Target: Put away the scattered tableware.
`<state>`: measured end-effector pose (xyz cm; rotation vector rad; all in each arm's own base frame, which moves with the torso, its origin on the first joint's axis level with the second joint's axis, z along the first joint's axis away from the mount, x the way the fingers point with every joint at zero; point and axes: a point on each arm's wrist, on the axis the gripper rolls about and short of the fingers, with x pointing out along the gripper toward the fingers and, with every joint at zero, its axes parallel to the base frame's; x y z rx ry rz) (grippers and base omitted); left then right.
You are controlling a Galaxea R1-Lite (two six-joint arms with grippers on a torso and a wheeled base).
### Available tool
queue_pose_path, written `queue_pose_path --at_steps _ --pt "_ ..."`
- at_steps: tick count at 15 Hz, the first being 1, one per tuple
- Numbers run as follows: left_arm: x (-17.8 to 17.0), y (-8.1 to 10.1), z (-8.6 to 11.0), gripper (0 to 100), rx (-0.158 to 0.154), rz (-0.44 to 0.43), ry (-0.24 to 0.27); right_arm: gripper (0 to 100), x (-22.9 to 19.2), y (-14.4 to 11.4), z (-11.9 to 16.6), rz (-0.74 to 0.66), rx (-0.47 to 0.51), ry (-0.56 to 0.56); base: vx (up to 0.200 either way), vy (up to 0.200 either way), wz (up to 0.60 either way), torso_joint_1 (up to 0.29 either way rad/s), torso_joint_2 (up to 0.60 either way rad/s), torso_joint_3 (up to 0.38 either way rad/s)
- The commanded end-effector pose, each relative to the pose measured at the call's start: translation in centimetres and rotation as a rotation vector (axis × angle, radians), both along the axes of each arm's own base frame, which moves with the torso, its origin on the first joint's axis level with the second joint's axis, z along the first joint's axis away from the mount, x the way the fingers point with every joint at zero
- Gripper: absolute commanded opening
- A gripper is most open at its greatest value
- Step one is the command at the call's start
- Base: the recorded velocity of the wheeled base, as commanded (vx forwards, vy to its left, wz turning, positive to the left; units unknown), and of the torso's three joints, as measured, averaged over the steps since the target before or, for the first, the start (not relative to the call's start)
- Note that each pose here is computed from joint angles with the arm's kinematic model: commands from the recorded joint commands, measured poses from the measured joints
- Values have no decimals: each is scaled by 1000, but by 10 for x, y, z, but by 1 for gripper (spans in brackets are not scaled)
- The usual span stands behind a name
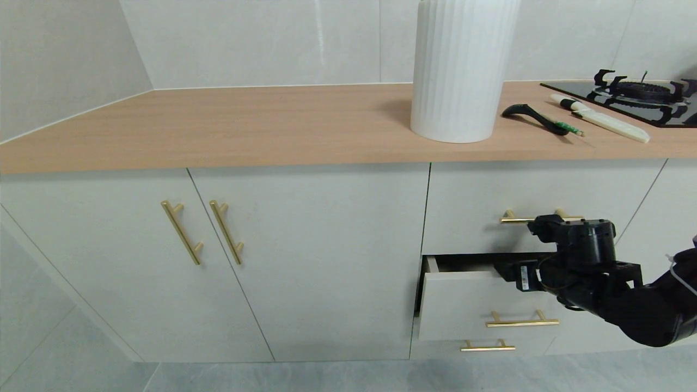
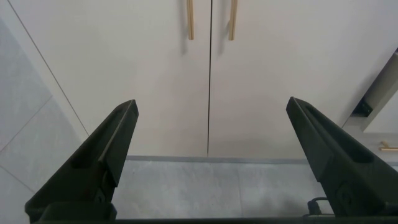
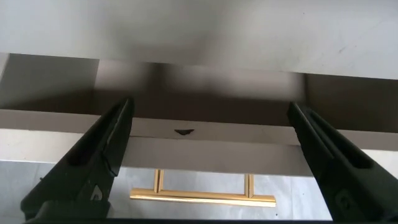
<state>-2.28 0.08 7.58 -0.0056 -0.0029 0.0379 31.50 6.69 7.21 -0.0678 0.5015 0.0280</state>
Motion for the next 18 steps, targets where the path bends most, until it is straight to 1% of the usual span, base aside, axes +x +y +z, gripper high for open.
queue_pose_path --at_steps 1,5,9,11,14,18 --pt "0 0 0 100 -1 0 1 100 -1 0 -2 1 -3 10 0 0 0 0 0 0" --pt "0 0 0 100 -1 0 1 100 -16 -3 0 5 -11 28 0 0 0 0 0 0" --pt "0 0 0 100 -1 0 1 100 -44 2 3 42 -14 50 0 0 0 0 0 0" --pt "0 0 0 100 -1 0 1 100 -71 -1 1 57 -25 85 0 0 0 0 0 0" --pt "0 0 0 100 -1 0 1 100 -101 -9 4 65 -27 96 0 0 0 0 0 0" --pt "0 0 0 100 -1 0 1 100 -144 -12 4 113 -35 110 0 0 0 0 0 0"
